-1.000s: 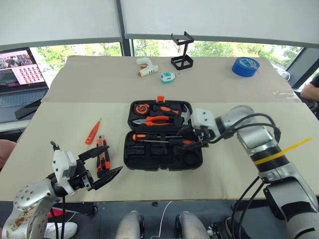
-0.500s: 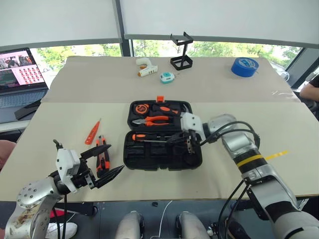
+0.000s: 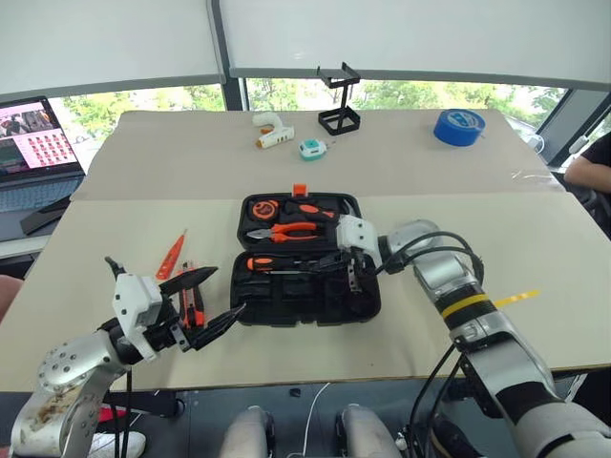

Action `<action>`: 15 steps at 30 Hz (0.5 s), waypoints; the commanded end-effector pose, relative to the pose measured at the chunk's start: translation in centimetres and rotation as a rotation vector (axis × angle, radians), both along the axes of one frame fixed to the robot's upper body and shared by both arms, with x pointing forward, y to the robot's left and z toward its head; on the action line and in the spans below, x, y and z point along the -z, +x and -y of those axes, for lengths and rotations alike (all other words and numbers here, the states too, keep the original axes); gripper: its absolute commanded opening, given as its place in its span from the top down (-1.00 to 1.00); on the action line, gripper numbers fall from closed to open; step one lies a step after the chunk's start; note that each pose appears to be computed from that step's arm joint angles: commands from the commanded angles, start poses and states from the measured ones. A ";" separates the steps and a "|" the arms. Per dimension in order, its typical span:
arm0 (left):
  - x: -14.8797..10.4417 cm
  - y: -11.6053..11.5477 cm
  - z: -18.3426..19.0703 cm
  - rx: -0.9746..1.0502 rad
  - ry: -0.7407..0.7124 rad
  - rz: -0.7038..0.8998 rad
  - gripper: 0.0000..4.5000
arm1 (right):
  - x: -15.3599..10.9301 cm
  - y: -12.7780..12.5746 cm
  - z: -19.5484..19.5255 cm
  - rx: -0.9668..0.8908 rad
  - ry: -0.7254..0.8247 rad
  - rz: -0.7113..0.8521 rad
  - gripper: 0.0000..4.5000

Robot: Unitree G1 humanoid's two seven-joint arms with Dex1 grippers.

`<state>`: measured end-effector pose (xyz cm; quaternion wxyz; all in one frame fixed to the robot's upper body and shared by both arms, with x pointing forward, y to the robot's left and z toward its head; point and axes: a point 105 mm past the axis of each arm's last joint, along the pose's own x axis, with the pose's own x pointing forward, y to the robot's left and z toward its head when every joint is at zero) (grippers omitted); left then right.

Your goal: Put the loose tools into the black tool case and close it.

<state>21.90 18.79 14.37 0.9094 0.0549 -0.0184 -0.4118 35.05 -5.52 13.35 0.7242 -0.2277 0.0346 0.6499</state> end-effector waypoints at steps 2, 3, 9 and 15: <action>-1.1 -1.4 -3.6 -0.177 -0.013 -0.014 -1.00 | -3.8 -2.0 4.6 0.025 0.096 0.010 0.51; -1.0 -1.7 -4.8 -0.238 -0.015 -0.016 -1.00 | -4.4 -2.6 5.3 0.021 0.155 0.030 0.39; 1.5 -5.6 -13.5 -0.666 -0.047 -0.092 -1.00 | -4.8 -4.8 11.0 0.193 0.351 0.151 -0.55; 2.9 -8.2 -18.5 -0.973 -0.173 -0.208 -1.00 | -2.8 -8.1 14.3 0.254 0.439 0.082 -0.97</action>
